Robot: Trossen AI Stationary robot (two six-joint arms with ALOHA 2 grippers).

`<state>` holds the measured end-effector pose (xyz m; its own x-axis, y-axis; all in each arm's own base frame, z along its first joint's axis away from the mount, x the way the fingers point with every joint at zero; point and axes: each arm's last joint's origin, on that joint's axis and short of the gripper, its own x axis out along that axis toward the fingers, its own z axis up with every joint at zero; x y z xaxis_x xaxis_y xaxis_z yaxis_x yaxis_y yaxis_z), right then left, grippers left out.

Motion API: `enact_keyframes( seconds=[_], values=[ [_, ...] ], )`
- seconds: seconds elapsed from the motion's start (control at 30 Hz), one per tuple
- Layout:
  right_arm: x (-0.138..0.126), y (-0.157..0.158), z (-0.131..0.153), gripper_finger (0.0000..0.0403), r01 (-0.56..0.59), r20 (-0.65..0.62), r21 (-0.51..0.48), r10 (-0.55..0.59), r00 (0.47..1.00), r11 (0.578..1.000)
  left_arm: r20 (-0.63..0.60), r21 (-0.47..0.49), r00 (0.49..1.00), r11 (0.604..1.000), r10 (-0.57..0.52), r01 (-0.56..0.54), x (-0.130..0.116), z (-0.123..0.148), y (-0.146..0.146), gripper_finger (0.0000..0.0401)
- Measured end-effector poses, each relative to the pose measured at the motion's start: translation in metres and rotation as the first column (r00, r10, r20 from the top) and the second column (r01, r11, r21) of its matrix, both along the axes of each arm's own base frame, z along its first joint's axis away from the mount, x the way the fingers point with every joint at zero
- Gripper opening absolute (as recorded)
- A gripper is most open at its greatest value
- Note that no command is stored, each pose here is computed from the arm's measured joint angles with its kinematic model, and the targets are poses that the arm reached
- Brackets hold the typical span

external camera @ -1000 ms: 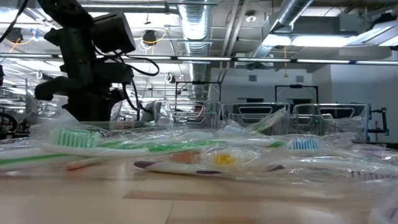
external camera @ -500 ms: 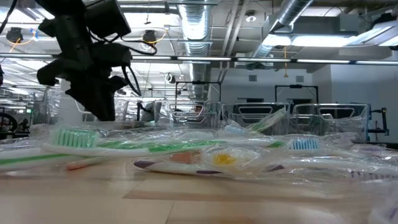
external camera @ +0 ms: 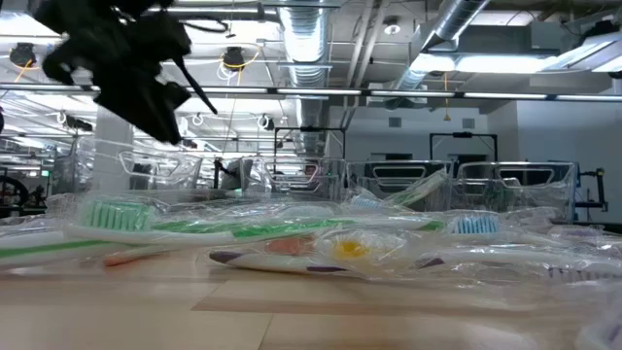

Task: Pick & Place Toothbrushes
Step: Adjust the left transparent bin

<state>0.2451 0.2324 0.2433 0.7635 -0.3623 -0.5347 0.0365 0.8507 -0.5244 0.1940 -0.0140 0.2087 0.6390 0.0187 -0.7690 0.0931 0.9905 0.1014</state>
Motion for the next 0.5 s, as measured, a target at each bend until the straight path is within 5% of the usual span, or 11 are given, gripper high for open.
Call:
enact_keyframes(
  seconds=[0.3,0.5],
  values=[
    [0.0,0.0,0.0,0.015,0.0,0.0,0.0,0.0,1.0,1.0,-0.036,-0.282,0.998,0.958,-0.059,0.046,-0.023,0.008,-0.051,0.0092],
    [0.0,0.0,0.0,0.015,0.001,0.002,0.004,-0.001,1.0,1.0,-0.193,-0.359,0.981,0.928,0.028,-0.097,-0.039,0.001,-0.069,0.0092]
  ],
)
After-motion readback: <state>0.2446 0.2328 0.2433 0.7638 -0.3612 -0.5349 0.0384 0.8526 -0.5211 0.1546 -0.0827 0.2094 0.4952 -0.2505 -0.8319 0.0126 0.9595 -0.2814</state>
